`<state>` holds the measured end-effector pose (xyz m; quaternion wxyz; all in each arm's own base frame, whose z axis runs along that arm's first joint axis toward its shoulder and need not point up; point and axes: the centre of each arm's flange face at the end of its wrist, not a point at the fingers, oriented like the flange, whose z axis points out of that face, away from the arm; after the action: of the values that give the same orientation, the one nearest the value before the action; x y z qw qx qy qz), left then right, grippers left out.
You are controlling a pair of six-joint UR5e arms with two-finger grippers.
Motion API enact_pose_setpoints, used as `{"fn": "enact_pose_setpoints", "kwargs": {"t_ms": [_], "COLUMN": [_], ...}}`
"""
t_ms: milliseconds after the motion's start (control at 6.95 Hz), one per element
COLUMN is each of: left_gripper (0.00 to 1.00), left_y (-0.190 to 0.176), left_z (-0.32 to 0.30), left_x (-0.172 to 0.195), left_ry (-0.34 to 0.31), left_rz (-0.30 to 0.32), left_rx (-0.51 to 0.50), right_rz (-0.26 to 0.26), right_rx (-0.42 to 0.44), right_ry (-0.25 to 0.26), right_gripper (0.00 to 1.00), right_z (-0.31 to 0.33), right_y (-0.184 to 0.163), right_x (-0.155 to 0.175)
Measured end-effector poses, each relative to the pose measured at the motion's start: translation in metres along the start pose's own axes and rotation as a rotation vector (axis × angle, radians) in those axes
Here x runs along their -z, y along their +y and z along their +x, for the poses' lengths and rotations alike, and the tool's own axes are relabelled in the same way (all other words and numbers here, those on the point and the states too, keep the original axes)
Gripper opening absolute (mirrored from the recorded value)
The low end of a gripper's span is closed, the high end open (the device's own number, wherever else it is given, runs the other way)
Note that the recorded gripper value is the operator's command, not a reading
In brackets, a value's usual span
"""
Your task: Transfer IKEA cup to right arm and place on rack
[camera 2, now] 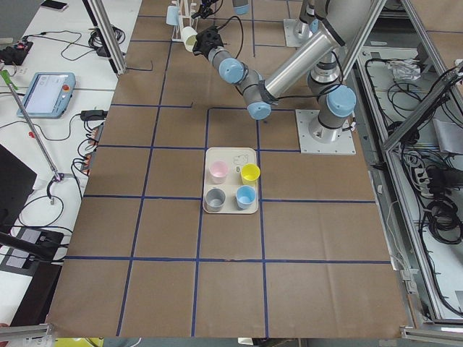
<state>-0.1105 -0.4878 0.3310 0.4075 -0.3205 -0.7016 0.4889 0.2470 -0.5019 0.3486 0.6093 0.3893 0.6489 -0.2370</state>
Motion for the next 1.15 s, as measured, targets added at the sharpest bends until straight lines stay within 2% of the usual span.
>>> {"fn": "enact_pose_setpoints", "kwargs": {"t_ms": [431, 863, 1150], "left_gripper": [0.00, 0.00, 0.00], "left_y": [0.018, 0.024, 0.025], "left_z": [0.038, 0.023, 0.017], "left_x": [0.000, 0.000, -0.002], "left_ry": [0.017, -0.033, -0.064], "left_rz": [0.006, -0.014, -0.029], "left_rx": [0.047, 0.064, 0.089], "right_rz": [0.012, 0.020, 0.063], "right_rx": [-0.034, -0.031, -0.017], "right_ry": [-0.004, -0.006, -0.021], "right_gripper": [1.00, 0.99, 0.99], "right_z": [0.034, 0.048, 0.052], "right_y": [0.003, 0.016, 0.037], "right_x": [-0.011, -0.003, -0.005]}}
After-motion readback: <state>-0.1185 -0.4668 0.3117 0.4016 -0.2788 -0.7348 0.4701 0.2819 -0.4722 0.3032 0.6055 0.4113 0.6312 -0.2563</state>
